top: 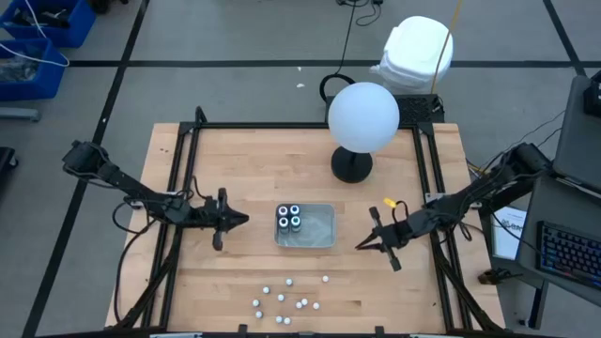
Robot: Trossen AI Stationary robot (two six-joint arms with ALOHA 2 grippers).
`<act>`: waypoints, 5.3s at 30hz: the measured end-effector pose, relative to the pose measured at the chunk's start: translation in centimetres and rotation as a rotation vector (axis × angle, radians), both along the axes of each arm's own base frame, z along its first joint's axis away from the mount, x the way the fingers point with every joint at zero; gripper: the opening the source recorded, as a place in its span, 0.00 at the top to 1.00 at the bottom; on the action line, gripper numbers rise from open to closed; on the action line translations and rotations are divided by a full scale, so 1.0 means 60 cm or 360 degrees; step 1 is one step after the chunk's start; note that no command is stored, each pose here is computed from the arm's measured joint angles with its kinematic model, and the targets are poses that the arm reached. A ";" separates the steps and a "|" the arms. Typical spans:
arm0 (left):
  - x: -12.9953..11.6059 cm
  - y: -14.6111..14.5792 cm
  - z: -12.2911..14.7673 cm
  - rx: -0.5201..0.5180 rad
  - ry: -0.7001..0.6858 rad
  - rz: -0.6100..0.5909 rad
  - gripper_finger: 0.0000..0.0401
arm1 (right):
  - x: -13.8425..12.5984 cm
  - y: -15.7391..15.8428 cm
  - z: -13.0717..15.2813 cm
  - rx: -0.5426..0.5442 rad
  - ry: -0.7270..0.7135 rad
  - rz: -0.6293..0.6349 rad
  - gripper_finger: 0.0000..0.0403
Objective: Pick & Place food coloring
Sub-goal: Put the small yellow food coloring bottle into the gray bin
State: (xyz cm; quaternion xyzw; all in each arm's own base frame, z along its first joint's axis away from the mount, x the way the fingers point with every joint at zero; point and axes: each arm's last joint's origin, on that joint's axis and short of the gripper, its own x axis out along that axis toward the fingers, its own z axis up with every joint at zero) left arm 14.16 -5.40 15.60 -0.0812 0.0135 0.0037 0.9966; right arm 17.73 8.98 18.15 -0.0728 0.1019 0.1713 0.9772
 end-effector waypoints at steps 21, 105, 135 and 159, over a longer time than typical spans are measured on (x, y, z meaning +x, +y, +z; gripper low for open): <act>0.000 0.002 -0.001 -0.0060 0.0007 0.0076 0.92 | 0.170 0.161 -0.010 -0.0296 0.0378 0.0198 0.70; 0.000 0.002 -0.005 -0.0037 0.0045 0.0078 0.92 | 0.200 0.136 -0.096 -0.0265 0.0623 -0.0008 0.62; 0.000 0.002 -0.005 -0.0039 0.0045 0.0078 0.92 | 0.195 0.136 -0.045 -0.0201 0.0490 0.0095 0.87; 0.000 0.003 -0.006 -0.0027 0.0051 0.0079 0.92 | 0.269 -0.075 -0.020 -0.0187 0.0366 -0.0528 0.88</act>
